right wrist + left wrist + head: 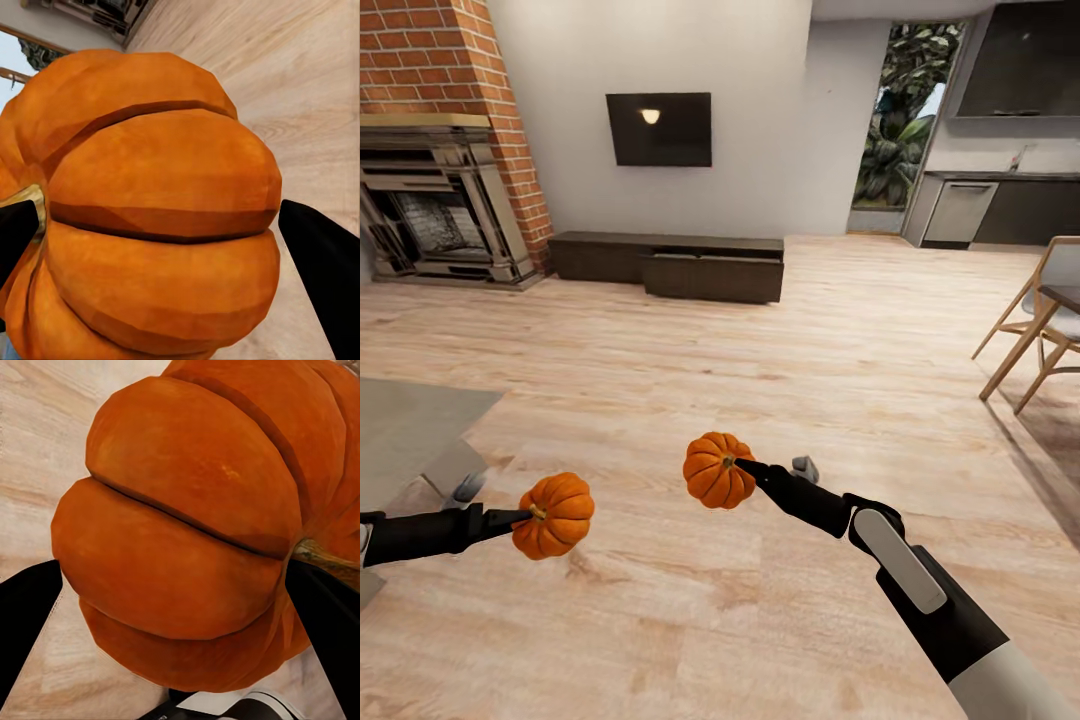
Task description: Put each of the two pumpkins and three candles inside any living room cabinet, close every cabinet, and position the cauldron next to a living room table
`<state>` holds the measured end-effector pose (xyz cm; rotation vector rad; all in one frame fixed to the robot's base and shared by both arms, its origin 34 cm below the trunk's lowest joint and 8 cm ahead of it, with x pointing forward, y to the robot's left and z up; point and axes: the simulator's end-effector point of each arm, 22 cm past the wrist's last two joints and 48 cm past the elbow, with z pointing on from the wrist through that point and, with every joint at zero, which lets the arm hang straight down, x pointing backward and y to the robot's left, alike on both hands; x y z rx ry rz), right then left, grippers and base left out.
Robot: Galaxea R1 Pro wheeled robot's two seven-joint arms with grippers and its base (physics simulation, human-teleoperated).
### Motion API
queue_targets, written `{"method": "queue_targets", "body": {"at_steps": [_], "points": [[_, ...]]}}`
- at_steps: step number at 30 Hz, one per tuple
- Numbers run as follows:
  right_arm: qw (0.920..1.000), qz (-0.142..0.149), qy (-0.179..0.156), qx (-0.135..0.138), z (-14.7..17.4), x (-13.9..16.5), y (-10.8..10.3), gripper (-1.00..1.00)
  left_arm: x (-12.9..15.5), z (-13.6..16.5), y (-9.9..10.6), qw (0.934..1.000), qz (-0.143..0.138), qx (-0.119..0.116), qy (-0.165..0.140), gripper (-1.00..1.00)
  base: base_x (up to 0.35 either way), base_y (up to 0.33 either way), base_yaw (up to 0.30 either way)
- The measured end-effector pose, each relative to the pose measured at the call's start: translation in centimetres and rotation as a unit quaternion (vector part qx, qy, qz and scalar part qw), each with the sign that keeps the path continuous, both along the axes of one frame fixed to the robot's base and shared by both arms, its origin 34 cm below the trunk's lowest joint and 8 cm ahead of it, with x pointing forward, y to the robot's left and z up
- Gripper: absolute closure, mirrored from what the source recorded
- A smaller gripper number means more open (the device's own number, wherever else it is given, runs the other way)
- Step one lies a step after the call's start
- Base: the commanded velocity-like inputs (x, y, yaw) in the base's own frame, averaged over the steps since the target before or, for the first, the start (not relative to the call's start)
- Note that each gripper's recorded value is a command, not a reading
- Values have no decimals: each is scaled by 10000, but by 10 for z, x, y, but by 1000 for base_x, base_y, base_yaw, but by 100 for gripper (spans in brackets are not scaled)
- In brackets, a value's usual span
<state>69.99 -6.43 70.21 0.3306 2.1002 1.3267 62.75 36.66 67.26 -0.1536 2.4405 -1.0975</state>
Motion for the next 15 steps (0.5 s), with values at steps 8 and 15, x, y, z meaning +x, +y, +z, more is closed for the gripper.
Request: {"method": "queue_targets", "body": {"at_steps": [8, 15], "points": [[10000, 0, -18, -3, 1, 0, 0, 100, -1, -2, 2, 10000, 24, -4, 29, 100, 289, 188, -3], [10000, 0, -18, -8, 1, 0, 0, 100, -1, -2, 2, 10000, 30, -3, 33, 100, 276, 188, 0]]}}
